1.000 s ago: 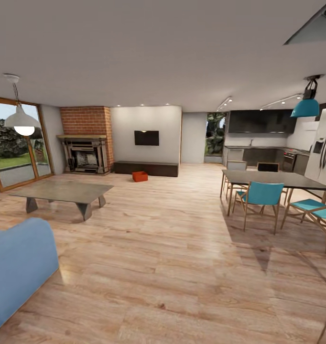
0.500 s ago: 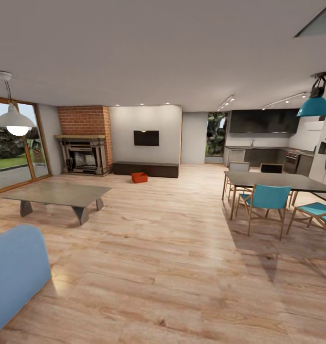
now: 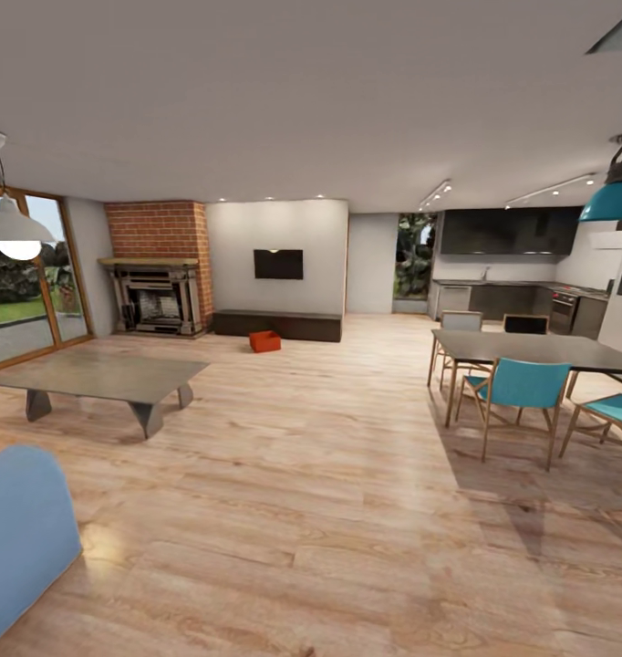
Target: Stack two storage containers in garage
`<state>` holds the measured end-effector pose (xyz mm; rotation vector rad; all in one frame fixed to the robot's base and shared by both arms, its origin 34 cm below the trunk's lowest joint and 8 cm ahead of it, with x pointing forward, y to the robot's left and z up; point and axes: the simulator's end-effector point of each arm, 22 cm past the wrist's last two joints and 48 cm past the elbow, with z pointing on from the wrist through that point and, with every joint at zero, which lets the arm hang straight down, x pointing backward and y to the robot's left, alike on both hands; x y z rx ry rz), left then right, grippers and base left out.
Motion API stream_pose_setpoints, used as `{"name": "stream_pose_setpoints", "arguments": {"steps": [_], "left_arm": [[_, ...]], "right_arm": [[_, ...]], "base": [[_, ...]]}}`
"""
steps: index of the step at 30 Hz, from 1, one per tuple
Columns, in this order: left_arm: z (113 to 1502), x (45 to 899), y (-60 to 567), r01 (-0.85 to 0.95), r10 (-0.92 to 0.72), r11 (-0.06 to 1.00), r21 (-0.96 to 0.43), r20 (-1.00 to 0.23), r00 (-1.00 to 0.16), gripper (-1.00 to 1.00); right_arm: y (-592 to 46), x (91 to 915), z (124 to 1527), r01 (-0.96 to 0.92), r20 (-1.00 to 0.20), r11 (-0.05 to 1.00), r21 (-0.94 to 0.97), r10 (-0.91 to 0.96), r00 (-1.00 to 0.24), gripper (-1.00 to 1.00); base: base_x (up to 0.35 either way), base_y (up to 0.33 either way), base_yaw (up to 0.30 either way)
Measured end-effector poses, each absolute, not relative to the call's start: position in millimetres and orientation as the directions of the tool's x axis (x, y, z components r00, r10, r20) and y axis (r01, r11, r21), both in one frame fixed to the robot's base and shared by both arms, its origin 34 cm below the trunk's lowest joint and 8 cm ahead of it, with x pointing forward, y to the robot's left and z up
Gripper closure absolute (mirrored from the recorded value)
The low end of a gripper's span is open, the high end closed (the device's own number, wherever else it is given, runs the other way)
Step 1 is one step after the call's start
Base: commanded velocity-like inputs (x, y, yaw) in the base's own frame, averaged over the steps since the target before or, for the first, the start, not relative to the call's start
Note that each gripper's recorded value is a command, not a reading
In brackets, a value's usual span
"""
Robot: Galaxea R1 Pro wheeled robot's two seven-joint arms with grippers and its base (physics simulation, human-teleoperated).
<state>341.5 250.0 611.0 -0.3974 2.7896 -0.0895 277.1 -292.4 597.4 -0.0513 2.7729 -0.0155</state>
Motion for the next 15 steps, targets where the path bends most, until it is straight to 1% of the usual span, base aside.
{"name": "stream_pose_setpoints", "arguments": {"steps": [15], "left_arm": [[611.0,341.6,247.2,-0.260,-0.281,0.959,-0.109,-0.304,-0.910,-1.00]], "right_arm": [[-293.1,277.1,597.4,-0.025,-0.360,1.000,-0.018,-0.029,-0.933,-1.00]], "base": [[0.325,0.000,0.000]]}}
